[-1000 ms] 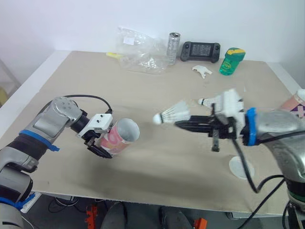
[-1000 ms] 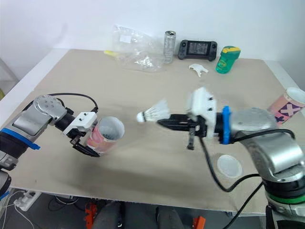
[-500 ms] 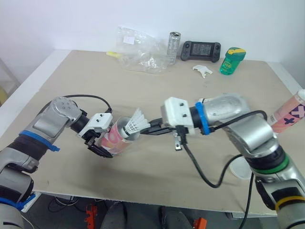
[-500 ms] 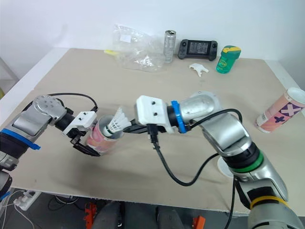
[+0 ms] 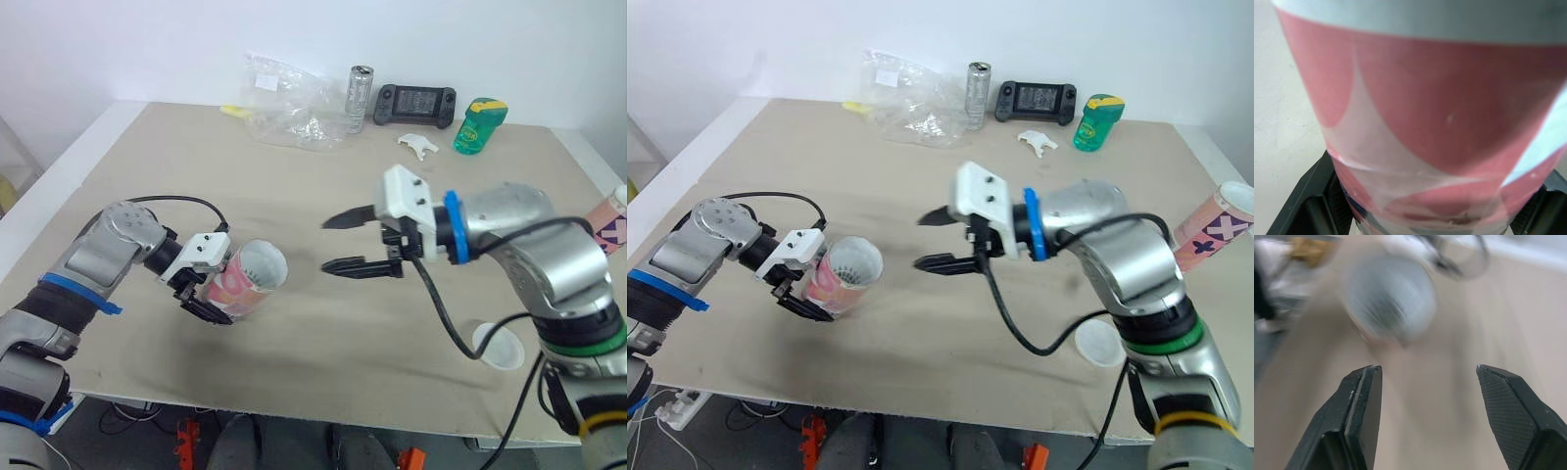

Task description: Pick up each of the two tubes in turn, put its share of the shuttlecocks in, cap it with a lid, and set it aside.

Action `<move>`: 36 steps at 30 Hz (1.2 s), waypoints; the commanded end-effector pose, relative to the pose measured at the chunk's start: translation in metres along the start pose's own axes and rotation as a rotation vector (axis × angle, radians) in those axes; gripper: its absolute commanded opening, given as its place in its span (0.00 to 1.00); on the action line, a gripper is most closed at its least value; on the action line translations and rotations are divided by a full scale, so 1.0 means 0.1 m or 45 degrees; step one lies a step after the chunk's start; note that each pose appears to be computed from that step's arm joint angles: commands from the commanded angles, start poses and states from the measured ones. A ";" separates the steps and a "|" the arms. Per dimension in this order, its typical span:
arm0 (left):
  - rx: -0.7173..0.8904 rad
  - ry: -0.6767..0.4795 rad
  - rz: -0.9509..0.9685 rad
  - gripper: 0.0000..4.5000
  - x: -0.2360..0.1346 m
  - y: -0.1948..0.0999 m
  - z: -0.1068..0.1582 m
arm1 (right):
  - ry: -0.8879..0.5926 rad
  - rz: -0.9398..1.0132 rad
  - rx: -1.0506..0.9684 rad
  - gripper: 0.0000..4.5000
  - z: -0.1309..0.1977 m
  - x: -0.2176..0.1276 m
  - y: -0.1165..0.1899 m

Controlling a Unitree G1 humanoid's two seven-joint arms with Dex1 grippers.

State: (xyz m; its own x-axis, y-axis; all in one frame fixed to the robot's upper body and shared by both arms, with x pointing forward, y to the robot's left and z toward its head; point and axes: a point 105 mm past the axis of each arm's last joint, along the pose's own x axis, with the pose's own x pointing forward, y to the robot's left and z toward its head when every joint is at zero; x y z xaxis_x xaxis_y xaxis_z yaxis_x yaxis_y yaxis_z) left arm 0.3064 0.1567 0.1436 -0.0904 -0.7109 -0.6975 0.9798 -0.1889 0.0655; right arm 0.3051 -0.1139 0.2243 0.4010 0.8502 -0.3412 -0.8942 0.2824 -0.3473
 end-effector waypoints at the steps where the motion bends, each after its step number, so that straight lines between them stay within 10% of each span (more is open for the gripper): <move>1: 0.000 0.016 0.008 0.80 -0.02 -0.01 -0.02 | 0.016 -0.406 0.049 0.75 -0.16 -0.46 -0.41; 13: 0.012 0.024 0.009 0.80 -0.02 0.01 -0.01 | 0.216 -0.883 0.377 0.75 -1.27 -0.93 -0.84; 29: -0.009 0.018 0.017 0.80 -0.05 -0.05 -0.01 | 0.173 -0.892 0.473 0.75 -1.44 -0.47 -1.27; 36: -0.017 0.013 0.022 0.80 -0.06 -0.06 -0.01 | 0.123 -0.872 0.456 0.02 -1.41 -0.48 -1.28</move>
State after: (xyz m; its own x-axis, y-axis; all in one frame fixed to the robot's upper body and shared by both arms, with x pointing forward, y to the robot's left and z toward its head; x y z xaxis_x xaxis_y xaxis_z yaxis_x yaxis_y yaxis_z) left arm 0.3030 0.1601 0.1436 -0.0767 -0.7091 -0.7009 0.9834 -0.1697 0.0640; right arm 0.4279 -0.2482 0.1470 0.8743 0.3945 -0.2828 -0.4559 0.8674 -0.1994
